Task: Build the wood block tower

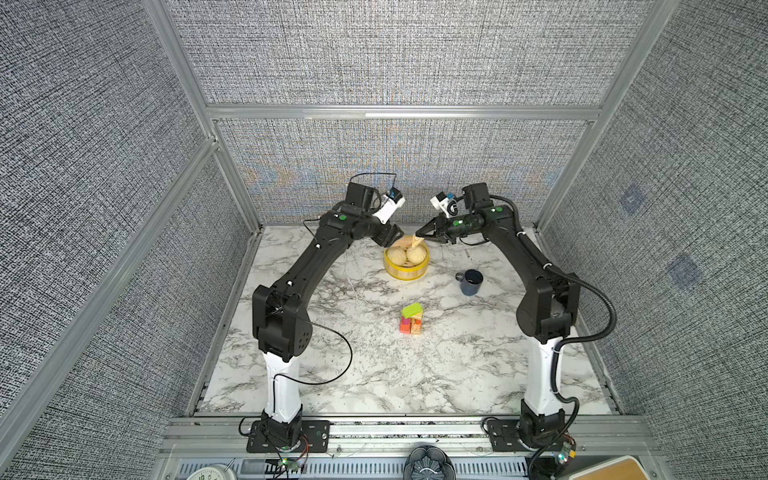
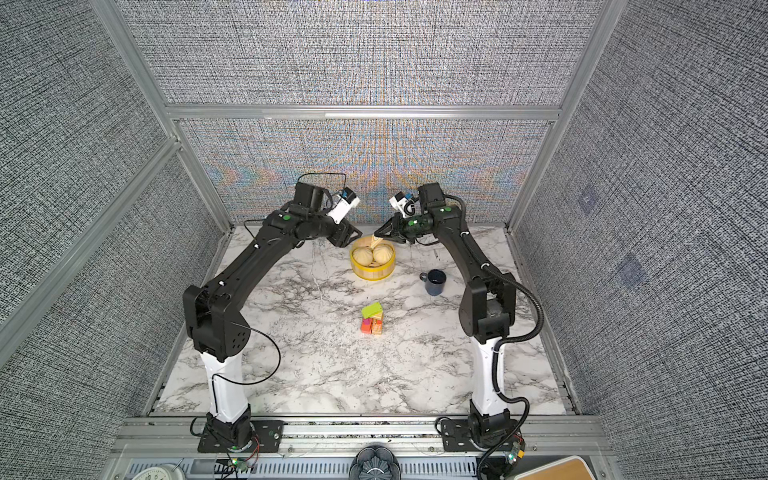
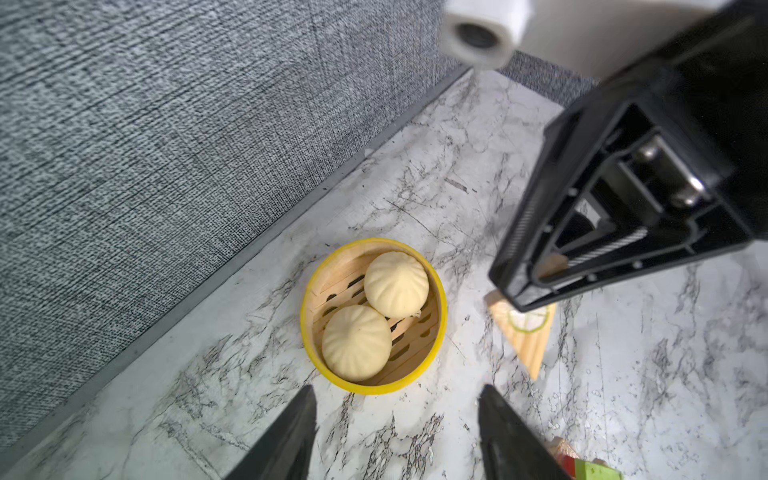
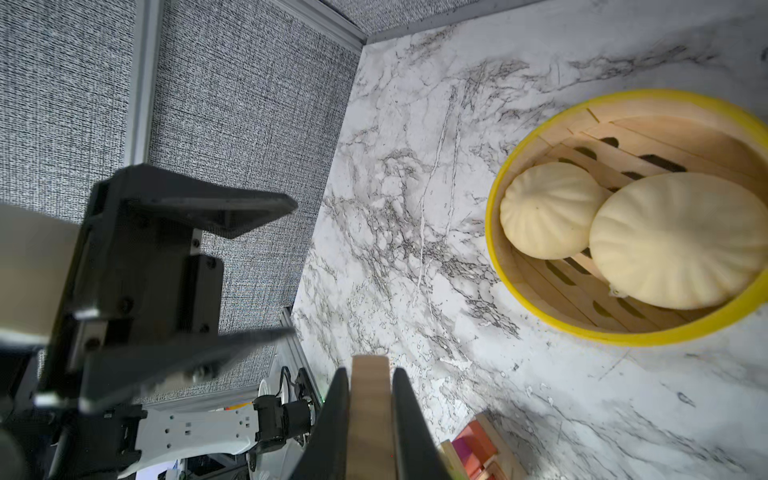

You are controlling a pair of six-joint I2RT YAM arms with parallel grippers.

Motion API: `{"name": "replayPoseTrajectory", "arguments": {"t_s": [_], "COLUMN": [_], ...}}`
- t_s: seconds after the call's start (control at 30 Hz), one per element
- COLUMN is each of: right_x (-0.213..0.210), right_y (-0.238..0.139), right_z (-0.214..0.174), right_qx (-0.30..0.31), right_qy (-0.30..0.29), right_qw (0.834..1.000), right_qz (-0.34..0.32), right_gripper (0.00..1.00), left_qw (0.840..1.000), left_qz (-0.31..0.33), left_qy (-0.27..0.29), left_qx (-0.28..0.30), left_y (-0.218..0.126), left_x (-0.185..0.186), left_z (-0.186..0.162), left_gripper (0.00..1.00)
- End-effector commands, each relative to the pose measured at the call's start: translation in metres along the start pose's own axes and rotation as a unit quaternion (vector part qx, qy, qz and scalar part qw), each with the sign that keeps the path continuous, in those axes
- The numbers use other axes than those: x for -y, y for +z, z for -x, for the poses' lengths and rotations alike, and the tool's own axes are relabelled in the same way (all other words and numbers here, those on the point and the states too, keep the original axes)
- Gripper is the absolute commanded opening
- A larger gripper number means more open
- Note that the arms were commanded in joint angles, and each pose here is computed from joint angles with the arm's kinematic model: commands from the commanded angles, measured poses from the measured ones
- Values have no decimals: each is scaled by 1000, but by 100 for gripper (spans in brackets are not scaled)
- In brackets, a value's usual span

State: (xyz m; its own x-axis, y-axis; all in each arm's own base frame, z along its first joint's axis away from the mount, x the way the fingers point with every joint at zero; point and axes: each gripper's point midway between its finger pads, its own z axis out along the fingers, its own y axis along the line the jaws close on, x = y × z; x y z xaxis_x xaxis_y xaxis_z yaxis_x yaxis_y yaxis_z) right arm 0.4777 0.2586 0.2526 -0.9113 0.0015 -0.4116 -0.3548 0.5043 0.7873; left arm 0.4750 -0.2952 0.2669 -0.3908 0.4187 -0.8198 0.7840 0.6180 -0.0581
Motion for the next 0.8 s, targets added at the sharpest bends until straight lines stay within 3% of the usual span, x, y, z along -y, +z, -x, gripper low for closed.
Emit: {"name": "replayPoseTrajectory", "arguments": {"t_s": [0.0, 0.1, 0.3, 0.47, 0.77], "right_x": [-15, -24, -38, -47, -56], "right_y": [-9, -13, -11, -7, -5], "right_z": [9, 7, 7, 7, 14], "right_qx": [26, 42, 53, 52, 52], "right_qy": [-41, -74, -114, -131, -137], "right_qw": [998, 994, 985, 981, 975], "right_qz": [36, 64, 116, 136, 166], "right_gripper": [1, 0, 0, 0, 0], "left_qw": [993, 977, 940, 934, 925], "left_qz": [-78, -164, -301, -321, -344], "left_qy": [-66, -115, -140, -143, -146], "left_qx": [53, 75, 76, 67, 62], "left_y": [-20, -28, -29, -24, -18], "left_x": [10, 21, 50, 53, 53], "left_z": [19, 23, 22, 15, 15], "left_gripper": [48, 38, 40, 40, 23]}}
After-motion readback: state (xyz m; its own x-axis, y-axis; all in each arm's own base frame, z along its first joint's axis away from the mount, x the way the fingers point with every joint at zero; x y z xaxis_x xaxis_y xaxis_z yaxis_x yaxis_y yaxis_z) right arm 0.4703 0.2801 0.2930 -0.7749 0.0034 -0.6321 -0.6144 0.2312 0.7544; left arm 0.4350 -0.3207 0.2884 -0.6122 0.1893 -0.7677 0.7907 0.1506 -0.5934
